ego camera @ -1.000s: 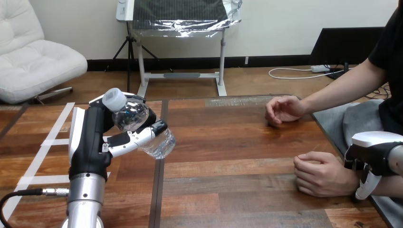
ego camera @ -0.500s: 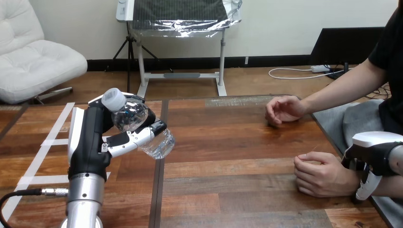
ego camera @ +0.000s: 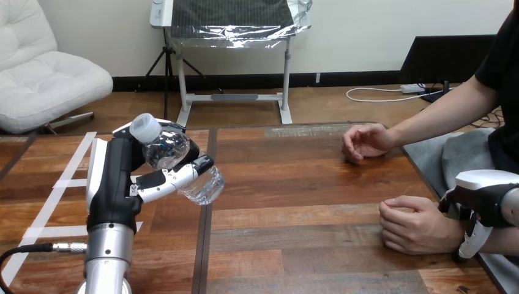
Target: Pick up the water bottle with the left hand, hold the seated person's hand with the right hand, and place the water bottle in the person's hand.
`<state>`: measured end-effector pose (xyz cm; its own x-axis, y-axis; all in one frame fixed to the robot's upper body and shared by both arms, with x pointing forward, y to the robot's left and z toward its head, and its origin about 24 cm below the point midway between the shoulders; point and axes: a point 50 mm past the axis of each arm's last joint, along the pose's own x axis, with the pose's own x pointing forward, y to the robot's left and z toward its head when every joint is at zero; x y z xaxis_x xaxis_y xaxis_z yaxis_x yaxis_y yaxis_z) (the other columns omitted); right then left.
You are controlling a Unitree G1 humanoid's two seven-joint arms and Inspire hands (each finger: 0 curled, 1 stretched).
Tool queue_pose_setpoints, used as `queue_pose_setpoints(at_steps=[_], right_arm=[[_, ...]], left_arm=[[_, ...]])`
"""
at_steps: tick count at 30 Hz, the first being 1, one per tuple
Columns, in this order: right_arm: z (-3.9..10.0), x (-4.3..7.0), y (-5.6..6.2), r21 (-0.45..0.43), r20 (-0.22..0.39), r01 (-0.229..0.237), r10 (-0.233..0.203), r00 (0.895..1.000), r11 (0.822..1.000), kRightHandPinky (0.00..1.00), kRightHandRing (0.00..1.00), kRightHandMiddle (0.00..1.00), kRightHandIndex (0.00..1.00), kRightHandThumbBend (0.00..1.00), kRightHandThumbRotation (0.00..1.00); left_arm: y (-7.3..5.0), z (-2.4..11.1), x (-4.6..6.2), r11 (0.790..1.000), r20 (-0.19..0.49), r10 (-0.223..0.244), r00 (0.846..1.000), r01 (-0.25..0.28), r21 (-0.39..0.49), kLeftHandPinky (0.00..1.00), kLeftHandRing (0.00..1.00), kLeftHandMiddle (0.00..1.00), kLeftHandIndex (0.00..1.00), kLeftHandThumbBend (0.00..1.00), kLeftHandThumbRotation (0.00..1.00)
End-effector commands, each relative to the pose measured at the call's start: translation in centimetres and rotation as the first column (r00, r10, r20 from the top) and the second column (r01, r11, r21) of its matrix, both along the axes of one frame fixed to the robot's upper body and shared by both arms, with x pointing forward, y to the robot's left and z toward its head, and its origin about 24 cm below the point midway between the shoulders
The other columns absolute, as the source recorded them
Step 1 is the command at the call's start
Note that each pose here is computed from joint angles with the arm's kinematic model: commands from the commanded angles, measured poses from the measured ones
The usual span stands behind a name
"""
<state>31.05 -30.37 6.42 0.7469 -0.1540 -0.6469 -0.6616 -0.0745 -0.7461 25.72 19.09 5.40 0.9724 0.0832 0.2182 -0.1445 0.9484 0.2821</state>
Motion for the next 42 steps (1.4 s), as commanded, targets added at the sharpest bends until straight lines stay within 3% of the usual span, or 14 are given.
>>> queue_pose_setpoints(at_steps=[1,14,23,27,33,37,42], right_arm=[[-0.7,-0.2,0.5,-0.011,-0.017,-0.017,0.017,1.0,1.0,0.66,0.82,0.88,0.87,0.7,0.01],[0.2,-0.3,0.9,-0.01,-0.018,-0.015,0.015,1.0,1.0,0.6,0.78,0.88,0.87,0.7,0.03],[3.1,-0.4,2.0,-0.007,-0.006,-0.008,0.008,1.0,1.0,0.6,0.77,0.87,0.85,0.67,0.01],[5.1,-0.8,2.6,0.03,0.086,-0.007,0.004,0.996,1.0,0.61,0.77,0.85,0.83,0.68,0.0],[7.0,-1.1,3.2,0.03,0.161,-0.012,0.007,0.987,0.999,0.61,0.77,0.85,0.81,0.67,0.0],[8.0,-1.5,3.5,0.019,0.199,-0.028,0.024,0.98,0.999,0.59,0.75,0.83,0.8,0.67,0.0],[9.2,-2.1,3.9,-0.001,0.228,-0.013,0.013,0.974,1.0,0.57,0.74,0.82,0.79,0.67,0.0]], left_arm=[[0.0,2.5,1.1,1.0,0.106,-0.007,0.994,0.008,-0.003,0.47,0.45,0.45,0.49,0.66,0.0],[0.0,2.6,1.1,1.0,0.105,-0.011,0.994,0.011,0.005,0.46,0.44,0.45,0.49,0.67,0.0],[0.1,2.6,1.2,1.0,0.107,-0.01,0.994,0.01,0.004,0.45,0.44,0.45,0.49,0.66,0.0],[0.1,2.6,1.2,1.0,0.105,-0.011,0.994,0.012,0.0,0.45,0.44,0.45,0.49,0.66,0.0],[0.2,2.5,1.3,1.0,0.1,-0.014,0.995,0.014,-0.004,0.44,0.44,0.46,0.49,0.66,0.0],[0.2,2.4,1.3,1.0,0.096,-0.013,0.995,0.015,-0.019,0.45,0.45,0.46,0.49,0.66,0.0],[0.1,2.4,1.3,1.0,0.093,-0.016,0.996,0.018,-0.021,0.46,0.45,0.46,0.49,0.66,0.0]])
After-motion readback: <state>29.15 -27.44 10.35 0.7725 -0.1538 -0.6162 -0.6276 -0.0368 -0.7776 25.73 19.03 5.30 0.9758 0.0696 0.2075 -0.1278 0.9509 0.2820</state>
